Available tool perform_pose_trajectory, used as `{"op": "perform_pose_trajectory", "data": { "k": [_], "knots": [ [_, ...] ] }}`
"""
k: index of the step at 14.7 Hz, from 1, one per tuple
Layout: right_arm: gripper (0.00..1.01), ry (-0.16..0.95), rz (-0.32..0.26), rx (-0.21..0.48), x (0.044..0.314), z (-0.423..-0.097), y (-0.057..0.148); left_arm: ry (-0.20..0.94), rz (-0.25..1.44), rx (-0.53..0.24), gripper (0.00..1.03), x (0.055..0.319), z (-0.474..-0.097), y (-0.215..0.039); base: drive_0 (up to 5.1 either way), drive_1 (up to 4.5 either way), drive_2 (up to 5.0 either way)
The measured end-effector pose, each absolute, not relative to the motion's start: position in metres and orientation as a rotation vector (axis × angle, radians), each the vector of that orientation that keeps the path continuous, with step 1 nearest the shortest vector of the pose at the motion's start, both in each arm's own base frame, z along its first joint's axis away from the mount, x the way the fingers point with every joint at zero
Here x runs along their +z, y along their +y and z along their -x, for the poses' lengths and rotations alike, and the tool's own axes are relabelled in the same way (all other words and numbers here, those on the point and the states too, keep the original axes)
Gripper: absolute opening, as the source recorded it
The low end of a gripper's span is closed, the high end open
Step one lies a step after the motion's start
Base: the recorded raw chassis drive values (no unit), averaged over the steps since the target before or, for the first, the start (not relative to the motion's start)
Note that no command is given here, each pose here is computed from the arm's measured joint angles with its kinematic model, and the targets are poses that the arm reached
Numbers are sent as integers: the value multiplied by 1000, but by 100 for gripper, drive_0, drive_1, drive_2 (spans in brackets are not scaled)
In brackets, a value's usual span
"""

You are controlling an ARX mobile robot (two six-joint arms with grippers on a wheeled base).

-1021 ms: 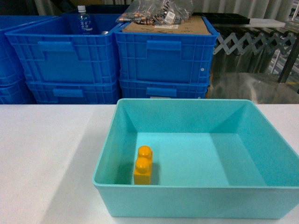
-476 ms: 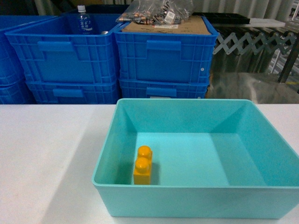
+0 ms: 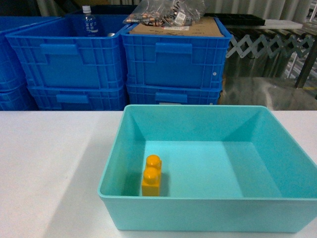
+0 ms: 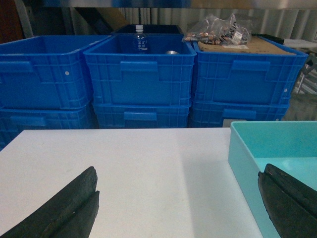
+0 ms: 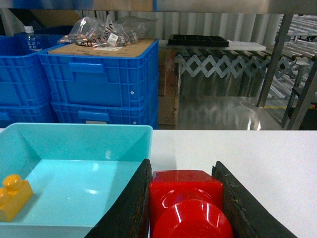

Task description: Pick red block from blue box to shelf

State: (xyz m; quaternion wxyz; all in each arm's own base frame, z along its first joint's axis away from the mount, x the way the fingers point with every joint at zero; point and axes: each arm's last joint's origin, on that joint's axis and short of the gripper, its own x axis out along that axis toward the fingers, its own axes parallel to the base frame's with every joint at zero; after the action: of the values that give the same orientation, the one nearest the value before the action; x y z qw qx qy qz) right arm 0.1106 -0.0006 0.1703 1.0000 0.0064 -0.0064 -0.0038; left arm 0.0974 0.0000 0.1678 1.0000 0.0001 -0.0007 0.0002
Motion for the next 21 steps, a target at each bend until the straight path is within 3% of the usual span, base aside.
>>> {"op": "perform_pose_trajectory", "data": {
  "k": [3,4,5,13,21],
  "knots": [
    [28,-6,-10,-8,169,-107,-1,-1,0,0,98,168,-97,0,0,0,0],
    [28,43,-9,-6,163,-101,0,-1,0,0,98,168,-97,0,0,0,0],
    [28,-22,-9,-4,169,-97,0,-1,0,-1,98,168,-97,0,0,0,0],
    [28,-2,-8,-5,167,-97,0,-2,0,0,98,168,-97,0,-8,-8,-8],
    [28,-2,-7,0,167,-97,0,-1,0,0,98,168,-97,0,-169,-169,-169]
  ]
}}
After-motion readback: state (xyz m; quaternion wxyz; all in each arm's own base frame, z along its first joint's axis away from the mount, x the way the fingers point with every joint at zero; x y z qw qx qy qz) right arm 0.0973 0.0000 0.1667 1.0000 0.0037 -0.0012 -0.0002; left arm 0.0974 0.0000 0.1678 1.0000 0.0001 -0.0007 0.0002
